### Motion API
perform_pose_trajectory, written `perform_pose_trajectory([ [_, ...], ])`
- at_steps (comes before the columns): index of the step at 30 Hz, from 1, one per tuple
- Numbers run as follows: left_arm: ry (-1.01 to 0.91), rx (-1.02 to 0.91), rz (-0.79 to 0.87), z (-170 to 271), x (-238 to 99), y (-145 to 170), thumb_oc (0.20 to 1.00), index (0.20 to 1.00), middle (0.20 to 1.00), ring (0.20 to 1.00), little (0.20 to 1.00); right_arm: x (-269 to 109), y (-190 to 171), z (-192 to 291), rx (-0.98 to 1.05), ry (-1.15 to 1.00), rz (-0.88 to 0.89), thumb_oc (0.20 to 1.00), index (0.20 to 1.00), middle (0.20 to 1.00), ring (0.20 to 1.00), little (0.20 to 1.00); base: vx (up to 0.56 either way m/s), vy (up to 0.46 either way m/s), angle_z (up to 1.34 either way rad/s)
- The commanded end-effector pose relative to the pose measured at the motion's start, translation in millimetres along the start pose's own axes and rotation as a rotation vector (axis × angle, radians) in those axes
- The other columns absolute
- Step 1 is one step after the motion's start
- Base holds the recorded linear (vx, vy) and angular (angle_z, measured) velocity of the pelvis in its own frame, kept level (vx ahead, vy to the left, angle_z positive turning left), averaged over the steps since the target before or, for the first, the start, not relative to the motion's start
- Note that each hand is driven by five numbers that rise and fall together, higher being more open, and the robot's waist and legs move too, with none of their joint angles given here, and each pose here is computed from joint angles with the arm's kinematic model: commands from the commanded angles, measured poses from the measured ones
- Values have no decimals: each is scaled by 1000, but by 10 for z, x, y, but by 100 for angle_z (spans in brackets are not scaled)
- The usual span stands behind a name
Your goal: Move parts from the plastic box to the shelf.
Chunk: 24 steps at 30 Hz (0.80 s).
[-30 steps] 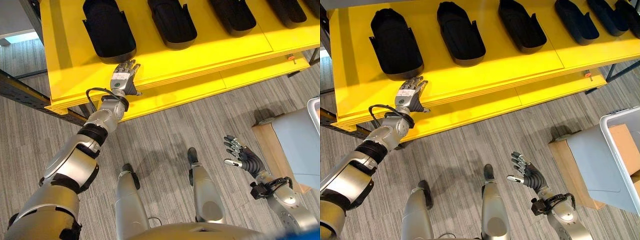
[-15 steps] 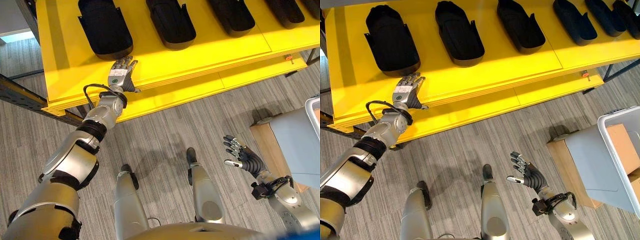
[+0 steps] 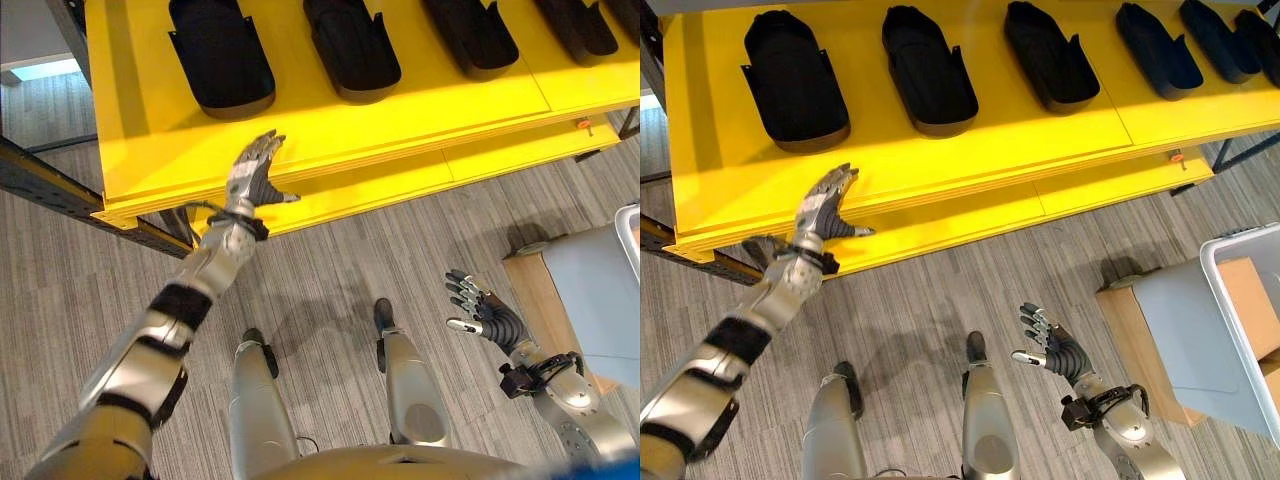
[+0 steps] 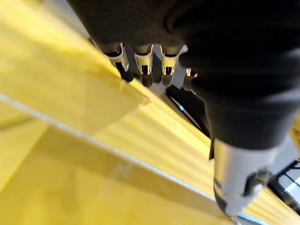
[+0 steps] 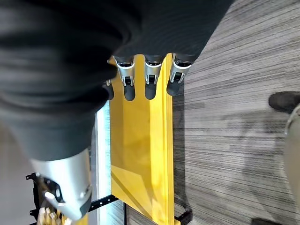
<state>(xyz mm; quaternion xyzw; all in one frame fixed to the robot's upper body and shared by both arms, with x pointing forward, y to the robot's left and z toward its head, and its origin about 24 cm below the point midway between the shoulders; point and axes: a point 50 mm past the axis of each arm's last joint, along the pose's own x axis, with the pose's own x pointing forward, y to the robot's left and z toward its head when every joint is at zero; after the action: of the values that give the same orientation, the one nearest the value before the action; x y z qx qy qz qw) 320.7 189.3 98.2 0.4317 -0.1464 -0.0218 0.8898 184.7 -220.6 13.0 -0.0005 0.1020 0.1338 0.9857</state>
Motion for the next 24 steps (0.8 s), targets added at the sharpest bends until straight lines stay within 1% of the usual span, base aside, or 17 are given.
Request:
perform_pose_trajectory([
  [1, 137, -394, -212, -205, -614, -377, 1000, 1000, 1000, 1000, 1000, -16, -100, 214, -33, -100, -34, 1000, 1000, 1000, 1000, 1000, 113, -100, 11],
  [2, 197, -574, -246, -255, -812, -422, 1000, 1000, 1000, 1000, 1000, -7, -89, 202, -35, -99, -35, 1000, 1000, 1000, 1000, 1000, 105, -83, 12],
  [3, 233, -700, -266, -266, -909, -470, 1000, 1000, 1000, 1000, 1000, 3, -80, 208, -35, -104, -35, 1000, 1000, 1000, 1000, 1000, 94, -79, 4],
  [5, 273, -840, -303, -258, -1068, -527, 1000, 1000, 1000, 1000, 1000, 17, -65, 193, -30, -102, -37, 1000, 1000, 1000, 1000, 1000, 67, -55, 10],
  [6, 274, -840, -303, -259, -1069, -523, 1000, 1000, 1000, 1000, 1000, 19, -64, 193, -29, -102, -36, 1000, 1000, 1000, 1000, 1000, 86, -66, 16],
  [7, 317, -959, -315, -260, -1207, -560, 1000, 1000, 1000, 1000, 1000, 47, -28, 205, -30, -115, -31, 1000, 1000, 1000, 1000, 1000, 73, -70, 21],
  [9, 343, -1061, -319, -248, -1315, -571, 1000, 1000, 1000, 1000, 1000, 82, 8, 197, -30, -116, -22, 1000, 1000, 1000, 1000, 1000, 75, -75, 25],
  [15, 409, -1210, -280, -274, -1545, -569, 1000, 1000, 1000, 1000, 1000, 102, 87, 139, 3, -100, -8, 1000, 1000, 1000, 1000, 1000, 60, -42, 27],
  [21, 453, -1225, -265, -321, -1679, -596, 1000, 1000, 1000, 1000, 1000, 88, 113, 40, 58, -61, -11, 1000, 1000, 1000, 1000, 1000, 48, -13, 11],
  [24, 508, -1240, -240, -367, -1750, -675, 1000, 1000, 1000, 1000, 1000, 108, 158, -11, 92, -43, -13, 1000, 1000, 1000, 1000, 1000, 17, 10, -1],
])
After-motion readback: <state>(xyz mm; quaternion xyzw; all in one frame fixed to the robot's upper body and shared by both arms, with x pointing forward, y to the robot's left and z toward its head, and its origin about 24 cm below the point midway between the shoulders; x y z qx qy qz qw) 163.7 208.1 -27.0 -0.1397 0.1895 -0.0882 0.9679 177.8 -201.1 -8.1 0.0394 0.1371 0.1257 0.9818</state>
